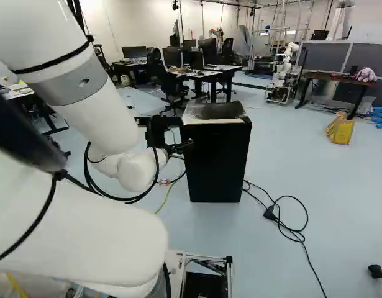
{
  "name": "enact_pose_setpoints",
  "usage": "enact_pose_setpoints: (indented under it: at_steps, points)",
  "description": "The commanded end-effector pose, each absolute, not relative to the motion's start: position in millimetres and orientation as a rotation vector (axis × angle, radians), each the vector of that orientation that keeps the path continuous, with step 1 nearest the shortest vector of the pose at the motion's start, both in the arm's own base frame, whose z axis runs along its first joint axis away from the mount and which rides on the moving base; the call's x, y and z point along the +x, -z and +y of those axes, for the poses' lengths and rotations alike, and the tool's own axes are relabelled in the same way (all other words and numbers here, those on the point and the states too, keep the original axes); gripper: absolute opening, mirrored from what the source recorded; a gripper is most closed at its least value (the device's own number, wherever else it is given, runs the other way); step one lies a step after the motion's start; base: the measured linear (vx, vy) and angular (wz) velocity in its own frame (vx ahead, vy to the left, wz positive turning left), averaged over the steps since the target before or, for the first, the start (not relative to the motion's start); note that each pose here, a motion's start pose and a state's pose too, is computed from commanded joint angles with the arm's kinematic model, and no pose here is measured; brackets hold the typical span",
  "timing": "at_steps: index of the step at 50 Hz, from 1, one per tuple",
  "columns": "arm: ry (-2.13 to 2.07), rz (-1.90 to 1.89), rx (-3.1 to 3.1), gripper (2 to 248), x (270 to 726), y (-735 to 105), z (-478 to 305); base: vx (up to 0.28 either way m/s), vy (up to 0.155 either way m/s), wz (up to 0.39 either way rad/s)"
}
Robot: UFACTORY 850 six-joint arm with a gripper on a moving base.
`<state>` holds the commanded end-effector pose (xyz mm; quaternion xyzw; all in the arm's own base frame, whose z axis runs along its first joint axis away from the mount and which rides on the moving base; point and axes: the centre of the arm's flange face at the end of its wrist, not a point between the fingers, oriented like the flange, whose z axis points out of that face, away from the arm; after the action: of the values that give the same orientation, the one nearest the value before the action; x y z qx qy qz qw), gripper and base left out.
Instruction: Grab a drink from the fridge
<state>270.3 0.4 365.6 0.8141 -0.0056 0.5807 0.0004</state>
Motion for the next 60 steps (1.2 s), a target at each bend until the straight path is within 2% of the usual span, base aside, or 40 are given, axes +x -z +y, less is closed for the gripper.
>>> enact_pose_setpoints:
  at_steps: [60]
  points:
    - [-1.850,0.015,2.568,247,271,-367,13,0.000,0.000,0.000]
